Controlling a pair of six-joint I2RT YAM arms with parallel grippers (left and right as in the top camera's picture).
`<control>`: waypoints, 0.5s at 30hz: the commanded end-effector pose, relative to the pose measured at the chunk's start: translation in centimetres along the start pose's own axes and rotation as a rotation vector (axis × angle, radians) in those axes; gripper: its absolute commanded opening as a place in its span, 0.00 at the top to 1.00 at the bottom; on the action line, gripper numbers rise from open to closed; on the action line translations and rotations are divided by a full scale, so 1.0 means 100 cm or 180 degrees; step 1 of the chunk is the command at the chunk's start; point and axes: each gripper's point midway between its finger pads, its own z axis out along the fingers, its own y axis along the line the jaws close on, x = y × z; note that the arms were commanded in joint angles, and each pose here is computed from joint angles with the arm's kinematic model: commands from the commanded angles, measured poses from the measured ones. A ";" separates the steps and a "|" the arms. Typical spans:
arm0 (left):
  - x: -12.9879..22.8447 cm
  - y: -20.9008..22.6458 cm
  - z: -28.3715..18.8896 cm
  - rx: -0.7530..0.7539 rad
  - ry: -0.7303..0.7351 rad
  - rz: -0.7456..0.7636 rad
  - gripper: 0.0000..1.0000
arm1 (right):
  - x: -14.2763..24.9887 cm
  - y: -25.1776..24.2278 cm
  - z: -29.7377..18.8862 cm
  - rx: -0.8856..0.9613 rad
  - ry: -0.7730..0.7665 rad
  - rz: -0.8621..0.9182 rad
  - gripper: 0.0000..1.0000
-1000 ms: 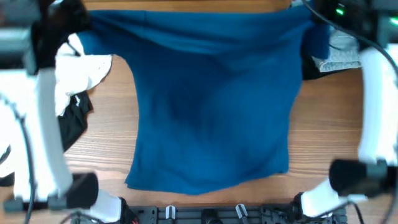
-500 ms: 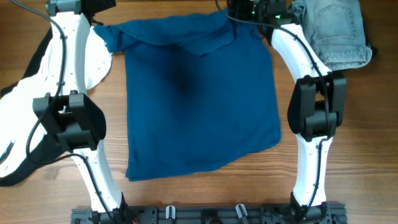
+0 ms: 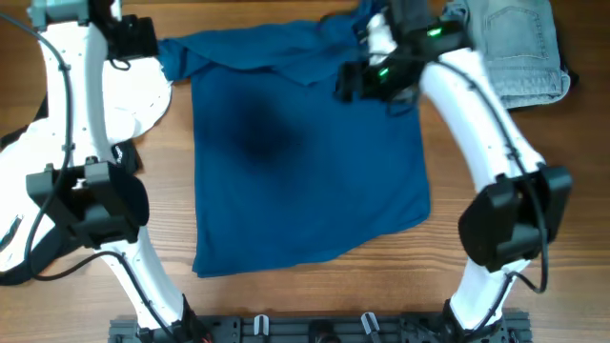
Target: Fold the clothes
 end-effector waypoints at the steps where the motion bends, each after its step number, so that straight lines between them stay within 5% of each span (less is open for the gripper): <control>1: 0.008 -0.011 0.028 0.0475 0.0167 0.0326 0.02 | 0.020 0.008 0.027 0.0068 0.0168 0.0135 0.00; 10: 0.009 -0.071 0.116 0.0706 0.0197 0.0881 0.04 | 0.052 0.013 0.052 0.0040 0.0428 -0.0029 0.00; 15: 0.008 -0.079 0.154 0.0708 0.0153 0.0881 0.21 | 0.050 0.014 0.053 0.0033 0.0409 -0.0048 0.01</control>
